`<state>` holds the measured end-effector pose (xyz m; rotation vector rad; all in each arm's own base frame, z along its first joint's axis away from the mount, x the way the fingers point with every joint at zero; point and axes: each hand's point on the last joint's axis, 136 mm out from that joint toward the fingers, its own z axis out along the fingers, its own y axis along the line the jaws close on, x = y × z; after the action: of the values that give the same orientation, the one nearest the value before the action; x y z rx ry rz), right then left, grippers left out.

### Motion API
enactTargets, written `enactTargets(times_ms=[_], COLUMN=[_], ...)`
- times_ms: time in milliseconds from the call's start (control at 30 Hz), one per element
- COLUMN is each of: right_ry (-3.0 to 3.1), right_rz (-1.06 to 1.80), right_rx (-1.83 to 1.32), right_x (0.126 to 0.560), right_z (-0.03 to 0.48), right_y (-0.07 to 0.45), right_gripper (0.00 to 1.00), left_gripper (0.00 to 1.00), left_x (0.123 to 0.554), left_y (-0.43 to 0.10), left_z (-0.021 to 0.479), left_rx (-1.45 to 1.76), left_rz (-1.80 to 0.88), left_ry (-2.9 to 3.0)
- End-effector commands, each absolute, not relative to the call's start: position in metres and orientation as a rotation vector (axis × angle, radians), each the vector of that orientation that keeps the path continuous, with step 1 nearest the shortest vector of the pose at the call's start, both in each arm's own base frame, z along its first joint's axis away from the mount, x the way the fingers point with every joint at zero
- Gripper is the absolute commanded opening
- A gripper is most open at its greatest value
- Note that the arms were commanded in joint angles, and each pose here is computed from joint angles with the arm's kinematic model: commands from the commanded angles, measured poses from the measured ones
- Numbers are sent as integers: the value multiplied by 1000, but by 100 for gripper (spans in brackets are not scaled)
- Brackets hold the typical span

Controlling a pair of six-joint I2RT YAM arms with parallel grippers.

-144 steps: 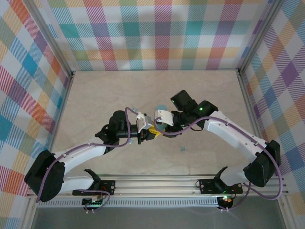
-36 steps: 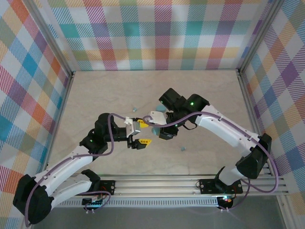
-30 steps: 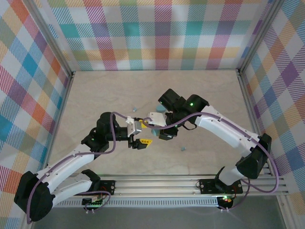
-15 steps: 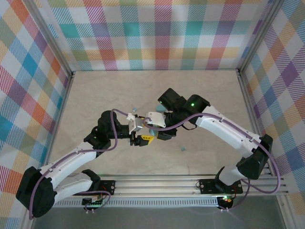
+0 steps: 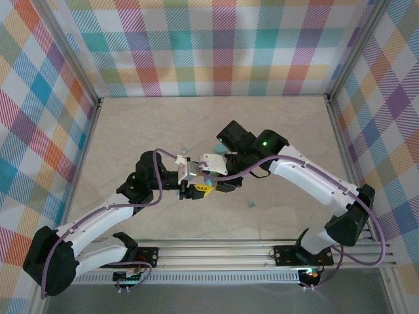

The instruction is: Insert the wireless bluetooth earbuds into the charging case

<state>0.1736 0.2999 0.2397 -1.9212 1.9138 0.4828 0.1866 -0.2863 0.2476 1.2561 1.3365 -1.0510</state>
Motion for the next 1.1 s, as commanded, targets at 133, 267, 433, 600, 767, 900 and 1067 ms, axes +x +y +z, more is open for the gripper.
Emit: enactTargets(times_ms=[133, 267, 433, 600, 767, 900, 1067], right_ry=[1871, 1861, 1864, 1859, 1856, 1856, 1852], right_rz=[476, 477, 465, 464, 475, 486, 497], right_rx=[-1951, -1948, -1954, -1955, -1952, -1951, -1949], right_x=[170, 171, 172, 173, 172, 171, 170], right_z=[246, 248, 247, 246, 247, 247, 248], right_y=[300, 301, 300, 301, 303, 304, 304], right_gripper=[13, 13, 13, 13, 13, 13, 13], left_gripper=[58, 58, 62, 60, 55, 54, 49], left_x=[181, 180, 179, 178, 178, 179, 179], left_y=[-288, -288, -288, -289, -290, -291, -292], left_z=[269, 267, 268, 270, 270, 270, 267], left_rx=[1265, 1272, 1273, 1271, 1272, 1268, 1279], left_rz=[-1060, -1068, -1073, -1087, -1105, -1112, -1114], left_ry=[1252, 1257, 1255, 1248, 1247, 1247, 1262])
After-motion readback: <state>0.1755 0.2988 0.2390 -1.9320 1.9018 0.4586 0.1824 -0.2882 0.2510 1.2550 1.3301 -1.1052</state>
